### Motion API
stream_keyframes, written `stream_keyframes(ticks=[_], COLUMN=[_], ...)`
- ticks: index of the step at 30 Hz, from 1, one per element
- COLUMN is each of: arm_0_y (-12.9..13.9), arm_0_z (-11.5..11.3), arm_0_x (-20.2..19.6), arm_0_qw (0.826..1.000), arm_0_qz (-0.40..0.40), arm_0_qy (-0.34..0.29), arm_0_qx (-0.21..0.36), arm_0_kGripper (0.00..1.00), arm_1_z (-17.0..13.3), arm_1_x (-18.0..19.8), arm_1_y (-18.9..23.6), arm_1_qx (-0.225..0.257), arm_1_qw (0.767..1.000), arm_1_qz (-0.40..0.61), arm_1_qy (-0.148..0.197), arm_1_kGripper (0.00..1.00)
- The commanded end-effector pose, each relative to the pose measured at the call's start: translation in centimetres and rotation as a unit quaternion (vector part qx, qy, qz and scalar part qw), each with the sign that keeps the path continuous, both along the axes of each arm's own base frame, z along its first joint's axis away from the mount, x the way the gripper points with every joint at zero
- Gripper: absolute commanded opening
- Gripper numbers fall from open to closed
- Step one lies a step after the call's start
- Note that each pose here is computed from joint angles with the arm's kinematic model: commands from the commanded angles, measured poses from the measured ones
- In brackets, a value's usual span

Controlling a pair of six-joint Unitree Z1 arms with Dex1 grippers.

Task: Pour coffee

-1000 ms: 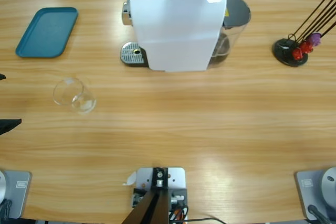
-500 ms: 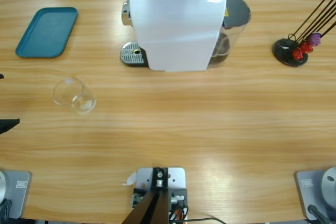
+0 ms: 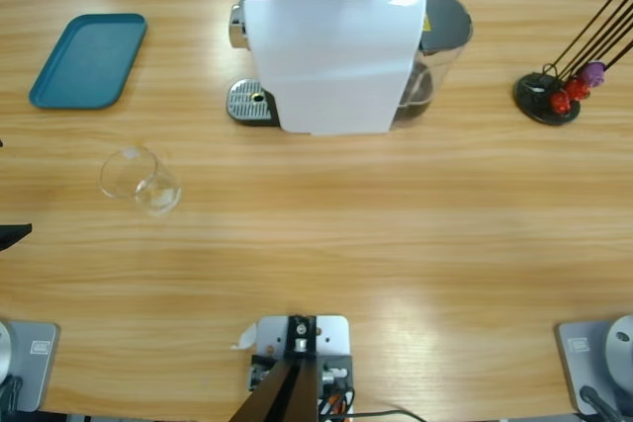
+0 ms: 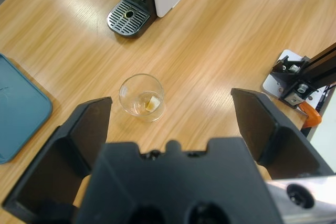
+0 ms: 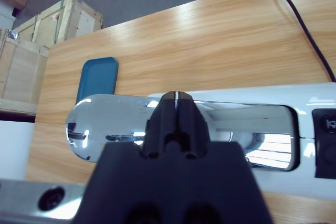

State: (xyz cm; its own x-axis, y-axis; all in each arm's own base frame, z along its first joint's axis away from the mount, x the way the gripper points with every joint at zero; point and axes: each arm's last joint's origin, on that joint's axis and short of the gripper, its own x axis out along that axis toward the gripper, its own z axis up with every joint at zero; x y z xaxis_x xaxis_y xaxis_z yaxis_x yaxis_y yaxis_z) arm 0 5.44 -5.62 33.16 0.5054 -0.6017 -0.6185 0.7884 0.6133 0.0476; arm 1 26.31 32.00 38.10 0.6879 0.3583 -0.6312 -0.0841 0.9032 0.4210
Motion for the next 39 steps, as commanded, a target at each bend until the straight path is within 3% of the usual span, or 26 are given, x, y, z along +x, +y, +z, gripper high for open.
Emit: stream_keyframes(ticks=[1, 12, 25, 34, 39], arm_0_y=[0.3, 0.4, 0.5, 0.6, 0.5], arm_0_z=[-0.6, -0.8, -1.0, -1.1, -1.1], arm_0_x=[-0.5, -0.6, -0.6, -0.7, -0.6], arm_0_qw=[1.0, 1.0, 1.0, 1.0, 1.0], arm_0_qz=[-0.009, -0.009, -0.009, -0.007, -0.007], arm_0_qy=[-0.002, -0.002, 0.0, -0.001, 0.0], arm_0_qx=[0.005, 0.006, 0.007, 0.008, 0.009], arm_0_kGripper=[0.996, 0.996, 0.996, 0.996, 0.996], arm_1_z=[-8.5, -9.3, -11.5, -10.8, -8.8], arm_1_x=[-1.6, -2.9, -3.1, -3.1, -3.9], arm_1_y=[5.4, 6.3, 6.9, 6.5, 6.1], arm_1_qx=[-0.093, -0.098, -0.088, -0.091, -0.102], arm_1_qw=[0.991, 0.988, 0.983, 0.985, 0.984], arm_1_qz=[0.064, 0.08, 0.102, 0.095, 0.123], arm_1_qy=[0.074, 0.084, 0.129, 0.115, 0.079], arm_1_kGripper=[0.0, 0.0, 0.0, 0.0, 0.0])
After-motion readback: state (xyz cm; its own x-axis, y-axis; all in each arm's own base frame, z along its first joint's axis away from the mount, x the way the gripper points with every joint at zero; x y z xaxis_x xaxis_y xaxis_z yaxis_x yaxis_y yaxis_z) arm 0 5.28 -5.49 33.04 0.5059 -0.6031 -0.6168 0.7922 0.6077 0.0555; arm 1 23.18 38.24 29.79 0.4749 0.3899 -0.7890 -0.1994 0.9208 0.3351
